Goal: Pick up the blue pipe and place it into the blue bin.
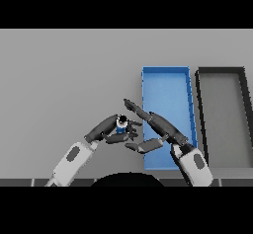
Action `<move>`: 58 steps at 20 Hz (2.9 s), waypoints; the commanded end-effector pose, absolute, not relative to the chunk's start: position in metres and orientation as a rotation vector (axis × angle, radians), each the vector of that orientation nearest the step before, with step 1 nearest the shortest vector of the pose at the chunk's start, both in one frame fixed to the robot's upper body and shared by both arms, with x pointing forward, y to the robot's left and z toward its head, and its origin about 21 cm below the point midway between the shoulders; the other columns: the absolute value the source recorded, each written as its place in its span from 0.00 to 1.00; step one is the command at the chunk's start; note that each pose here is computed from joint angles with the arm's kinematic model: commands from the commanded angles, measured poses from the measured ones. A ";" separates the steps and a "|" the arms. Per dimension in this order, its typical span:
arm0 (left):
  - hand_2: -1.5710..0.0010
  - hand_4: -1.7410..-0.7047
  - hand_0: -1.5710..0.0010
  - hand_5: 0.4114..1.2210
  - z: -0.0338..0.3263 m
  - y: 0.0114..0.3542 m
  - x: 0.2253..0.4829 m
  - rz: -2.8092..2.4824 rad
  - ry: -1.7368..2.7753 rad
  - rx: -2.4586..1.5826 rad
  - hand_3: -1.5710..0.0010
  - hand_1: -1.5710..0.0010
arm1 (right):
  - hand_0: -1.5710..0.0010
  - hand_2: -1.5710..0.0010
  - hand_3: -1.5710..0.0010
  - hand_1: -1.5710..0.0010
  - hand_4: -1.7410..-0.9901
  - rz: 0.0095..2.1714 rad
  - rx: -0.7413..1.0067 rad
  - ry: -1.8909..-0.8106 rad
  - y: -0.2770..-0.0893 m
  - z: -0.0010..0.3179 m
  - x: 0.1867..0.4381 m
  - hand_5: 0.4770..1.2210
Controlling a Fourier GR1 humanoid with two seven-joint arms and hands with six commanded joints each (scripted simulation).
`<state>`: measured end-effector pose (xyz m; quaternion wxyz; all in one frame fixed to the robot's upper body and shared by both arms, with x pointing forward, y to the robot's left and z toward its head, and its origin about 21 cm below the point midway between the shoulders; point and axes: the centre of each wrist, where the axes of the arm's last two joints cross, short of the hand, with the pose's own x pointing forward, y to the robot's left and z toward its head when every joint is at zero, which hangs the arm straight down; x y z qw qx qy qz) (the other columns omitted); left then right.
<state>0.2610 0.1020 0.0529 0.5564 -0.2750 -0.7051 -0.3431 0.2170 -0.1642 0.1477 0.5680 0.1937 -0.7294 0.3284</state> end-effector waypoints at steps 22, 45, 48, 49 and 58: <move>0.00 0.02 0.00 1.00 0.054 0.107 0.265 -0.822 -1.682 -0.622 0.05 0.00 | 0.09 0.09 0.12 0.09 0.41 1.001 0.587 -1.730 -0.093 0.173 0.256 0.74; 0.97 0.82 0.97 0.28 0.048 0.112 0.269 -0.905 -1.602 -0.484 0.97 0.97 | 0.00 0.00 0.00 0.00 0.34 0.915 0.617 -1.766 -0.090 0.178 0.251 1.00; 0.99 0.81 0.99 0.22 0.048 0.115 0.265 -0.896 -1.558 -0.485 0.99 0.99 | 0.00 0.00 0.00 0.00 0.34 0.812 0.756 -1.712 -0.094 0.181 0.252 1.00; 0.99 0.80 0.99 0.19 0.047 0.111 0.264 -0.898 -1.546 -0.481 0.99 0.99 | 0.00 0.00 0.00 0.00 0.33 0.791 0.801 -1.683 -0.095 0.185 0.253 1.00; 1.00 0.79 1.00 0.10 0.049 0.114 0.256 -0.893 -1.545 -0.481 1.00 1.00 | 0.00 0.00 0.00 0.00 0.33 0.711 0.843 -1.853 -0.115 0.296 0.271 1.00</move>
